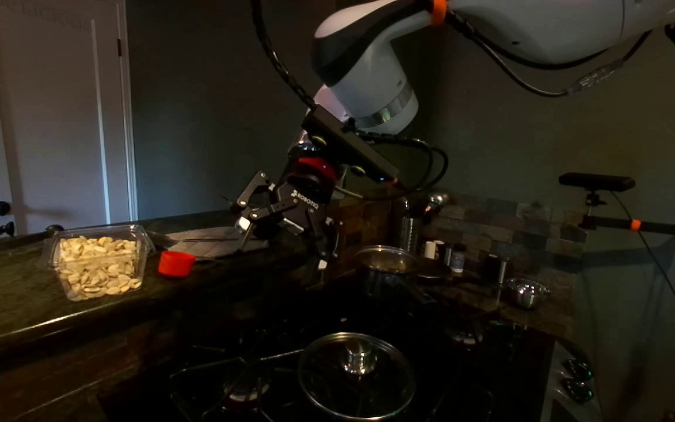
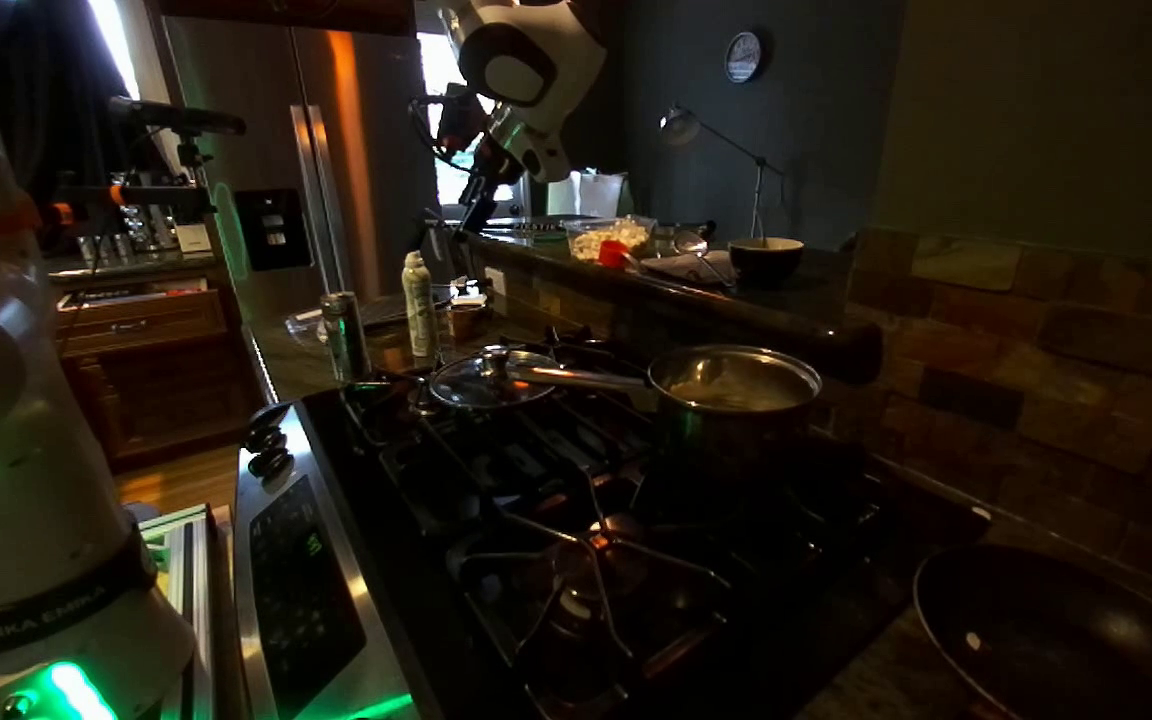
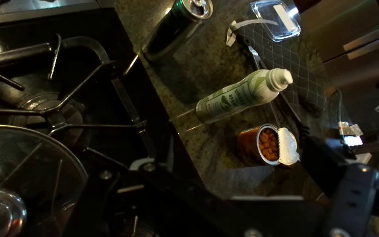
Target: Put the white bottle on the top counter
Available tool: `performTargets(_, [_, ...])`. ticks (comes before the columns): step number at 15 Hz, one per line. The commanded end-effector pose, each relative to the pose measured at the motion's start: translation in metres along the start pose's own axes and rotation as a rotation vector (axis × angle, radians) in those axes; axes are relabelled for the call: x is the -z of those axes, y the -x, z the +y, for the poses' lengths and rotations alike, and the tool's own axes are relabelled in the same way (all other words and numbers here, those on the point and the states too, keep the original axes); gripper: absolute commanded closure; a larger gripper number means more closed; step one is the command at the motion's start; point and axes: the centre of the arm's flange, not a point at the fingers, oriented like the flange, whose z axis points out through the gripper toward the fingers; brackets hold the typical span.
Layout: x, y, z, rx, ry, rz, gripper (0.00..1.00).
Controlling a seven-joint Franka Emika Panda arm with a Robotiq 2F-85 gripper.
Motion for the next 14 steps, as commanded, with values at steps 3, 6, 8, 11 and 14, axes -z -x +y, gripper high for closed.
performTargets(3, [-0.027, -0.031, 0.004, -0.257, -0.015, -0.116, 0.00])
performTargets(6, [-0.050, -0.040, 0.012, -0.343, -0.028, -0.213, 0.00])
performTargets(8, [-0.062, -0.044, 0.019, -0.373, -0.021, -0.258, 0.00])
performTargets(11, [-0.059, -0.041, 0.025, -0.340, -0.011, -0.212, 0.00])
performTargets(14, [-0.066, -0.052, 0.009, -0.476, -0.041, -0.188, 0.00])
